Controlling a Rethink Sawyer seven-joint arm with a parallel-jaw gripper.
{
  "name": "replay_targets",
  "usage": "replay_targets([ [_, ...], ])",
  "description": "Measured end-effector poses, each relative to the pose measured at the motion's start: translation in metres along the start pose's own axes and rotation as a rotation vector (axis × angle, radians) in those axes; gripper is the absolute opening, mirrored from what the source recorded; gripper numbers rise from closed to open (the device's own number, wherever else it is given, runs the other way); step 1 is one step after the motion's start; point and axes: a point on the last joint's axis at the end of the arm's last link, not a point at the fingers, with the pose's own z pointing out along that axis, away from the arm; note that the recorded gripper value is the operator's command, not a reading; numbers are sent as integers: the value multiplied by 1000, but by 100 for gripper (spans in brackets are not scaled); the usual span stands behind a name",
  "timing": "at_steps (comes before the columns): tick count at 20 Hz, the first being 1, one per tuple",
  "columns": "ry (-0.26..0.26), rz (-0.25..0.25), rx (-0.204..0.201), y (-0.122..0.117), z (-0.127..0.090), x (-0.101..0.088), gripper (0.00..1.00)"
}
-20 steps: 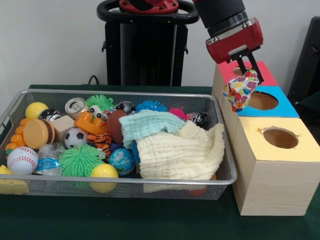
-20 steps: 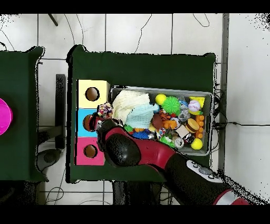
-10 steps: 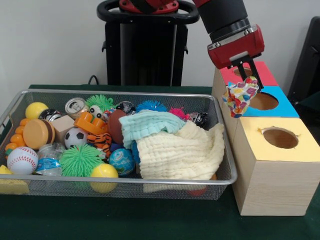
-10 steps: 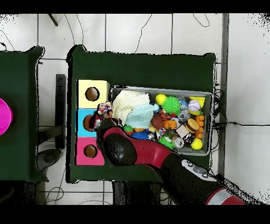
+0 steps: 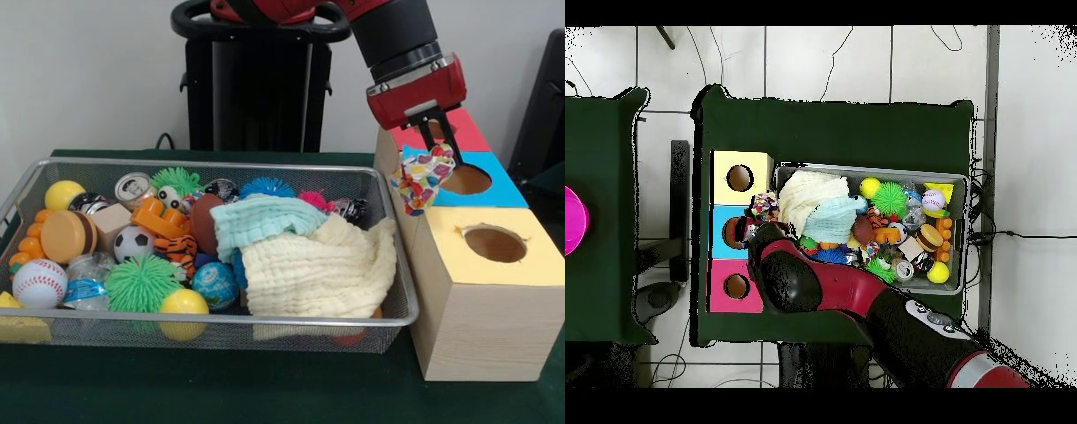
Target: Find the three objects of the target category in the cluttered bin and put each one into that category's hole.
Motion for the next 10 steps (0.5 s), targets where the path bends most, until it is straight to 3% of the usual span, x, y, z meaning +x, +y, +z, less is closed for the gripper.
replay_targets([
  [10,-17,-15,-3,0,1,-7,0],
])
